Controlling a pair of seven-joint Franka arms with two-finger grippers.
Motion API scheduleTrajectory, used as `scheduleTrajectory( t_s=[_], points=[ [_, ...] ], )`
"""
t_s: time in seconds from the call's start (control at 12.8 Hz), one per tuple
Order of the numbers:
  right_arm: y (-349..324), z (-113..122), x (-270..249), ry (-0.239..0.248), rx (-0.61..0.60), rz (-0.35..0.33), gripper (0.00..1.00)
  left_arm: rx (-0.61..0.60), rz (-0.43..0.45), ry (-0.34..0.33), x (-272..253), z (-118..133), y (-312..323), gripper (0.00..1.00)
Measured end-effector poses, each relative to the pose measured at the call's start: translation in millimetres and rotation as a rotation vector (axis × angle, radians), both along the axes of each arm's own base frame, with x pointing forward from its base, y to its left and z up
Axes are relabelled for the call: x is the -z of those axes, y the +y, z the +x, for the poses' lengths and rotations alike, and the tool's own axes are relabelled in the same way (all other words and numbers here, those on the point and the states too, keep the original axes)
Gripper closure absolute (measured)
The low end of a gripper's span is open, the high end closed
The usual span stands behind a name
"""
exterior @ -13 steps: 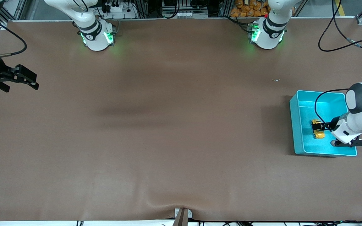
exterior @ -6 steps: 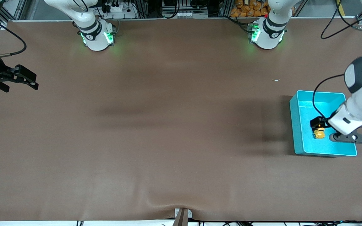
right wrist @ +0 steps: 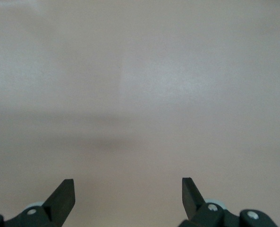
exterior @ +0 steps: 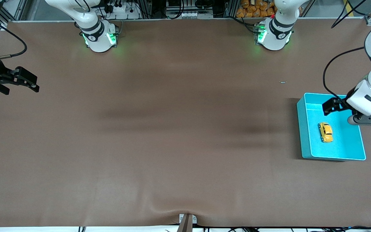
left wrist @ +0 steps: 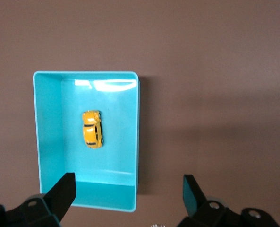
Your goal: Wind and store yellow beetle car
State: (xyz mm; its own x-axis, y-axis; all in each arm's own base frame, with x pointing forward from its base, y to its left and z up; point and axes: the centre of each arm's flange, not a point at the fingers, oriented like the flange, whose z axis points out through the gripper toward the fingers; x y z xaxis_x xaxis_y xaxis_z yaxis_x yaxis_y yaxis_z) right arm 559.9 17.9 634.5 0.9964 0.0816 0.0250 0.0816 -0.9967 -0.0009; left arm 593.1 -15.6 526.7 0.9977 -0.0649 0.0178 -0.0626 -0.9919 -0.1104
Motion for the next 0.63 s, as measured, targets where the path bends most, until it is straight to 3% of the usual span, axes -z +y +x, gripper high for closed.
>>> scheduleTrajectory(
  t_s=[0.63],
  points=[
    [-2.2, 0.2, 0.8, 0.003, 0.004, 0.0, 0.0, -0.041, -0.06, -0.001, -79.2, -52.3, -23.1, 0.0]
  ],
)
